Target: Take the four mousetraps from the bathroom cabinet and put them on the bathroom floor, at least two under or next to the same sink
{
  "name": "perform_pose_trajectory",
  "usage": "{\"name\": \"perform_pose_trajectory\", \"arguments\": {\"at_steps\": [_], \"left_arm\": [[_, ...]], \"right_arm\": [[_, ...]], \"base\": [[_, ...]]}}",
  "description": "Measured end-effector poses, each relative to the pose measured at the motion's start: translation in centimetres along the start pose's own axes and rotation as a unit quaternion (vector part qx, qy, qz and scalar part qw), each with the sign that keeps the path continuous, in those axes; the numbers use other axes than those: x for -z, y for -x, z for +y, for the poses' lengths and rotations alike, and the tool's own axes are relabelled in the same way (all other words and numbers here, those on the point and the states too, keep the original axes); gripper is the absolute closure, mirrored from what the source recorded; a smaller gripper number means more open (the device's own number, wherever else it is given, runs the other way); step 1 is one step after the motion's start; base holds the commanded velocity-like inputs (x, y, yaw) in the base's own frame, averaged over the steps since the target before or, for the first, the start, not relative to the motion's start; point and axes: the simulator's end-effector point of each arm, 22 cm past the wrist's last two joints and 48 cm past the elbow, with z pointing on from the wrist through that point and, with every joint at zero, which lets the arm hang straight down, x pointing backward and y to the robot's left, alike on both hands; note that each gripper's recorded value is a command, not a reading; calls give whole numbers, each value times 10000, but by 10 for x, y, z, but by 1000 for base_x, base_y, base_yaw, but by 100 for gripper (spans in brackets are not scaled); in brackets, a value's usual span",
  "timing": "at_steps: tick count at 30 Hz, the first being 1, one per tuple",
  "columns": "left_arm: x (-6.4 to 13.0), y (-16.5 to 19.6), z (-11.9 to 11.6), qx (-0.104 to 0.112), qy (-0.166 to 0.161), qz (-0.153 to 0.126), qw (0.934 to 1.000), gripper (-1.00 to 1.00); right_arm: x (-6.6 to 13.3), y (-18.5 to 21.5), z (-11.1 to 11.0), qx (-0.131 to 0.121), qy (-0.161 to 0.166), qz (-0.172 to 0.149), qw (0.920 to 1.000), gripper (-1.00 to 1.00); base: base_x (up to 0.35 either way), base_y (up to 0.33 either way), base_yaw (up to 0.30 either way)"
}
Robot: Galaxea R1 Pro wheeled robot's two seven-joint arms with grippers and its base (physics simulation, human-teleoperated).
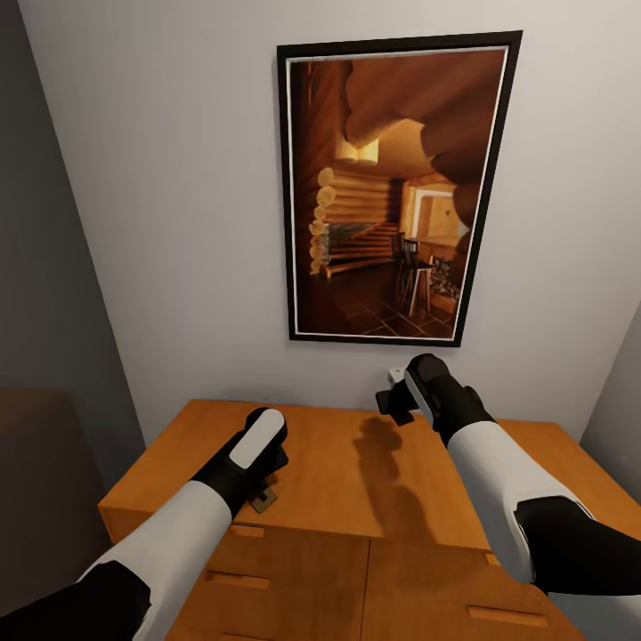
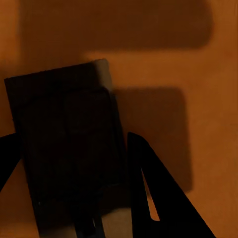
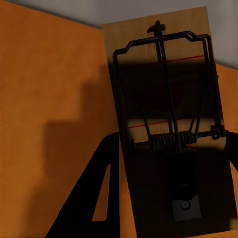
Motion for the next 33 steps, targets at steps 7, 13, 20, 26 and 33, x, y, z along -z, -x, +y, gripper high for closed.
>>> {"name": "perform_pose_trajectory", "arguments": {"at_steps": [7,13,20,26,33], "left_arm": [[84,41,-47,-775,-963,-673,9900,100],[98,48,-52,-852,-1063,-783,9876,100],[104,50,-56,-924,-1141,-759,9862,100],[105,44,-61,-928,-1267,-607,9857,100],[108,41,-63,-1248,-1297,-586,9819,100]], "right_arm": [[0,0,2,7,9,-1,10000,100],[0,0,2,9,9,1,10000,100],[0,0,1,7,4,2,10000,100],[0,0,1,6,4,2,10000,100],[-1,0,0,4,-3,3,10000,100]], "base": [[0,0,0],[0,0,0],[0,0,0],[0,0,0],[-34,0,0]]}}
